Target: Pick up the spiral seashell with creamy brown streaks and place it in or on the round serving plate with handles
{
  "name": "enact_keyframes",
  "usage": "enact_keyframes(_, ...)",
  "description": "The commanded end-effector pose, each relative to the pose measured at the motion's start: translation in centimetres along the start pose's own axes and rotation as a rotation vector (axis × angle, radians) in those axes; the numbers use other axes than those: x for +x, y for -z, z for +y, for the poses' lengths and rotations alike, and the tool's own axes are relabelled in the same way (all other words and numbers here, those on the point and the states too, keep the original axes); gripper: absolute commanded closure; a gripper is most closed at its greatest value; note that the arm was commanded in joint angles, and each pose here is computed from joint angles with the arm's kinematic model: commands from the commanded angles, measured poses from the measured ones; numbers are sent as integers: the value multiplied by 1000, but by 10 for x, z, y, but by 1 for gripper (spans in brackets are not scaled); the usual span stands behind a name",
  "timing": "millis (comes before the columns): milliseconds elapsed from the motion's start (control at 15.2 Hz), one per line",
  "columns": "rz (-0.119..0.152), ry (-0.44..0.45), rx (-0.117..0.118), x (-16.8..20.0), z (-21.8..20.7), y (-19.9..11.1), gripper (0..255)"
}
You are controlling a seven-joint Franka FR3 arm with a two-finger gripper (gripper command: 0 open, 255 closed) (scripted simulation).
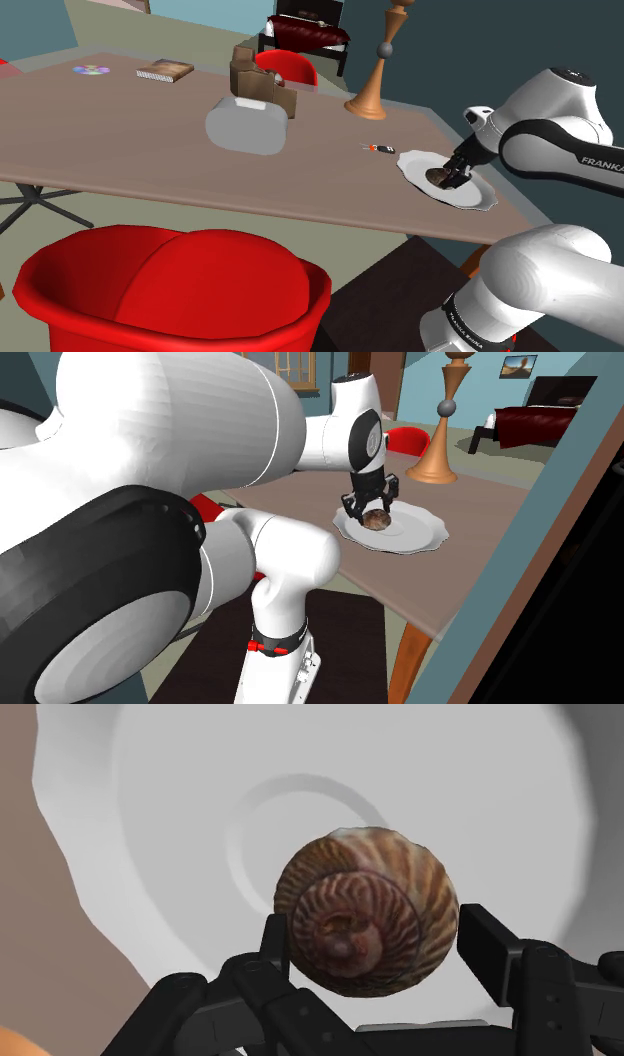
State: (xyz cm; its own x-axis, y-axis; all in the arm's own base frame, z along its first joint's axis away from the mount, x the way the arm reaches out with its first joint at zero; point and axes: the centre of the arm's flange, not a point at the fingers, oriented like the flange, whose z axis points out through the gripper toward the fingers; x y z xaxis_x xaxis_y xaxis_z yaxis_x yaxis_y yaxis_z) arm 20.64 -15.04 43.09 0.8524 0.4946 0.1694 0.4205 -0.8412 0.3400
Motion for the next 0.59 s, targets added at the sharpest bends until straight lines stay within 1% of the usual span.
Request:
enact_keyframes(0, -4, 0, 6, 0, -1, -2, 255)
enact_keyframes(528, -4, 0, 6, 0, -1, -2, 255)
